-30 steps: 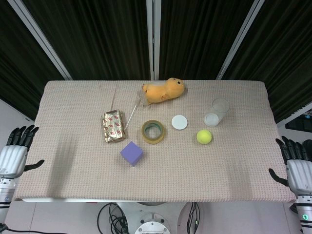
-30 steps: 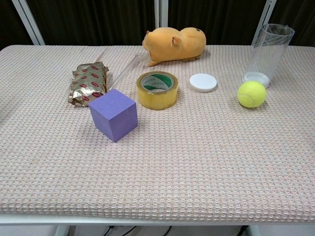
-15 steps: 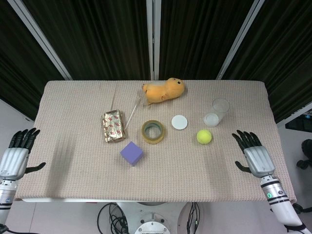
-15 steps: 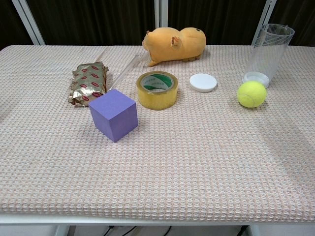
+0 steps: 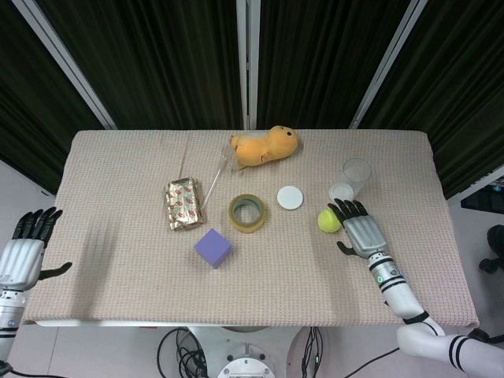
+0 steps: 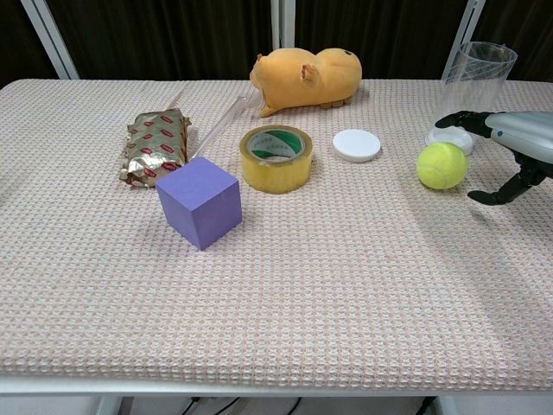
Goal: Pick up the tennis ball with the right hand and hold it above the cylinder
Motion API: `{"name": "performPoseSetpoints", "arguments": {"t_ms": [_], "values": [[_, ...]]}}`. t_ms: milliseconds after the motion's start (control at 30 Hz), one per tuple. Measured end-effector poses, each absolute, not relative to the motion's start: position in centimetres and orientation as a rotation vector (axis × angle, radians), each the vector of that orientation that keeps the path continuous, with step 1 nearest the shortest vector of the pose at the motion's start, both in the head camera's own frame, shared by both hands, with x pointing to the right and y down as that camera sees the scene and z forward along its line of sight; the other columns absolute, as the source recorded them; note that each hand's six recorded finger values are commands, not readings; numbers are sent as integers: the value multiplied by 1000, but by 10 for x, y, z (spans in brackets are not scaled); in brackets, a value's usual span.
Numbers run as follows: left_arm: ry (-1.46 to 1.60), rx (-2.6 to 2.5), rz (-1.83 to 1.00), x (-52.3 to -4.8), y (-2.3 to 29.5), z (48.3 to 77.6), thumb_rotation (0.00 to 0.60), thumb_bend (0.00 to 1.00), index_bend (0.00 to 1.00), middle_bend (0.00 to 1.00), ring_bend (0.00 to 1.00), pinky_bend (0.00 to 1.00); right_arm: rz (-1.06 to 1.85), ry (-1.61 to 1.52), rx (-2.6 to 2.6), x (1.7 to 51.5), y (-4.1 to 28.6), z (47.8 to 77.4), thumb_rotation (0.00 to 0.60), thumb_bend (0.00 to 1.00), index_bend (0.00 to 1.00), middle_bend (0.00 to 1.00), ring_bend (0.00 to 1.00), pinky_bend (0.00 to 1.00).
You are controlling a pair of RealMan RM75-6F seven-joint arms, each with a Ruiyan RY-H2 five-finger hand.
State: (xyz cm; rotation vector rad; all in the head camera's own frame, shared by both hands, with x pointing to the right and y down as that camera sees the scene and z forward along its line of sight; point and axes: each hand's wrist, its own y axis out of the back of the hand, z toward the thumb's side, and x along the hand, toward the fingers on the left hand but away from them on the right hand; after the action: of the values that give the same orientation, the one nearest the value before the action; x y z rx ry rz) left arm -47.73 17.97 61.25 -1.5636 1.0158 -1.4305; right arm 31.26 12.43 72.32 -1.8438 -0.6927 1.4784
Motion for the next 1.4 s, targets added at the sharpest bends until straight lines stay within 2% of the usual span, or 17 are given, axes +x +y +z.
{"name": "performPoseSetpoints", "arguments": {"t_ms": [133,267,333,567,667,867,1100,1400], "values": [[1021,-1562,-1431,-480,179,613,600,38,28,22,0,38,1501,-684,-1859,306,123,733,600,285,0,7,0,81],[1022,-1558,-1432,-482,179,614,600,38,28,22,0,38,1510,-694,-1844,301,121,739,600,310,0,80,4,161],[1019,-1557,-1437,-482,180,615,600,38,28,22,0,39,1507,-690,-1810,301,119,740,600,323,13,114,38,216],[1032,-1564,-1450,-486,183,619,600,37,28,22,0,43,1496,-710,-1743,296,118,746,600,355,282,259,300,492],[1049,-1567,-1447,-488,182,619,600,36,31,22,0,45,1499,-683,-1746,295,120,749,600,361,351,303,342,532],[1053,-1564,-1443,-488,182,618,600,35,32,22,0,45,1475,-707,-1721,293,119,744,600,382,614,486,505,673],[1063,-1566,-1437,-488,183,616,600,35,33,22,0,46,1356,-837,-1688,292,110,717,600,388,643,495,515,682],[1060,-1575,-1434,-485,183,615,600,35,32,22,0,60,1176,-1109,-1649,304,80,645,600,387,644,492,515,677]]}}
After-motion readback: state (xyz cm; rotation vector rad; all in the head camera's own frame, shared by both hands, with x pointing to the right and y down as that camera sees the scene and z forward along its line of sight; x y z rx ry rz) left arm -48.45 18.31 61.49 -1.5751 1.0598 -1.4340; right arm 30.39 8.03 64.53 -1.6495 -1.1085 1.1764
